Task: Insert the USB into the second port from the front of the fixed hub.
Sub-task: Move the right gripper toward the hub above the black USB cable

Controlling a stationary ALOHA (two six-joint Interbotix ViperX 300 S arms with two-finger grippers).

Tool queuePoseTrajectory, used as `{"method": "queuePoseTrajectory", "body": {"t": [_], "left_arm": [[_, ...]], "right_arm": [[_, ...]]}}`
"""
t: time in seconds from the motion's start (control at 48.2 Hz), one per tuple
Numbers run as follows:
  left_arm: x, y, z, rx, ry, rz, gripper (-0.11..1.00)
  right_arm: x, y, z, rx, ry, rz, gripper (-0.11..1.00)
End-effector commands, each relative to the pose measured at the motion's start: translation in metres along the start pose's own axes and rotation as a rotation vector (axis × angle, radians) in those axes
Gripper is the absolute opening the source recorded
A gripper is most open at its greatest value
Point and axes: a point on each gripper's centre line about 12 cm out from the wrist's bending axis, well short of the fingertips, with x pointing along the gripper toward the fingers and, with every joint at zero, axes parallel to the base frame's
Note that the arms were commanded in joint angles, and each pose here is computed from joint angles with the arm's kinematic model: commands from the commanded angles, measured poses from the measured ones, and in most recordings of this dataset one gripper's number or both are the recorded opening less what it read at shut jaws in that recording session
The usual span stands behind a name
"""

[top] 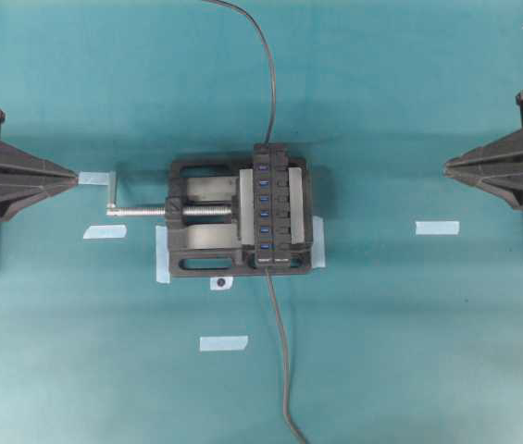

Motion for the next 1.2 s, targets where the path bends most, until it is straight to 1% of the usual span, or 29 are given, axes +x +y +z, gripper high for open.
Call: {"method": "queuePoseTrajectory", "body": {"t": [0.0,0.041,0.062,0.104,0.124,0.187,0.27,0.394,0.456,0.519,0.622,0.747,0.954,1.182], "left_arm": [[0.002,-0.003,0.002,-0.001,-0.005,-0.014,0.13],[0.002,-0.004,0.002,-0.005,-0.005,-0.019,0.12],[0.003,-0.004,0.002,-0.006,-0.003,-0.019,0.08],[0.003,-0.004,0.003,-0.008,-0.005,-0.021,0.01],[0.004,-0.004,0.003,-0.008,-0.005,-0.021,0.00],[0.005,-0.004,0.003,-0.008,-0.003,-0.022,0.00],[0.006,-0.004,0.002,-0.008,0.006,-0.022,0.00],[0.009,-0.004,-0.001,-0.006,0.025,-0.022,0.00],[0.011,-0.004,-0.004,-0.006,0.052,-0.022,0.00],[0.013,-0.004,-0.010,-0.007,0.097,-0.021,0.00],[0.016,-0.004,-0.017,-0.006,0.169,-0.019,0.00],[0.019,-0.004,-0.020,-0.006,0.209,-0.019,0.00],[0.021,-0.004,-0.026,-0.007,0.249,-0.018,0.00],[0.022,-0.004,-0.025,-0.007,0.247,-0.018,0.00]], "right_arm": [[0.001,0.000,-0.002,0.001,0.002,-0.003,0.16],[0.000,-0.001,-0.005,0.010,0.006,-0.003,0.17],[0.000,-0.001,-0.006,0.018,0.011,-0.005,0.18],[-0.001,-0.001,-0.007,0.033,0.014,-0.003,0.11],[-0.001,-0.001,-0.008,0.044,0.017,-0.004,0.08],[-0.001,-0.001,-0.009,0.076,0.023,-0.006,0.03],[-0.002,-0.001,-0.012,0.102,0.035,-0.006,0.00],[-0.002,-0.001,-0.017,0.108,0.067,-0.010,-0.01],[-0.002,-0.002,-0.019,0.108,0.091,-0.017,-0.01],[-0.001,-0.005,-0.021,0.110,0.129,-0.032,-0.01],[0.001,-0.010,-0.028,0.110,0.233,-0.063,-0.01],[0.005,-0.018,-0.038,0.115,0.365,-0.110,-0.01],[0.015,-0.031,-0.045,0.122,0.468,-0.167,-0.01],[0.035,-0.044,-0.053,0.122,0.573,-0.210,-0.01]]}}
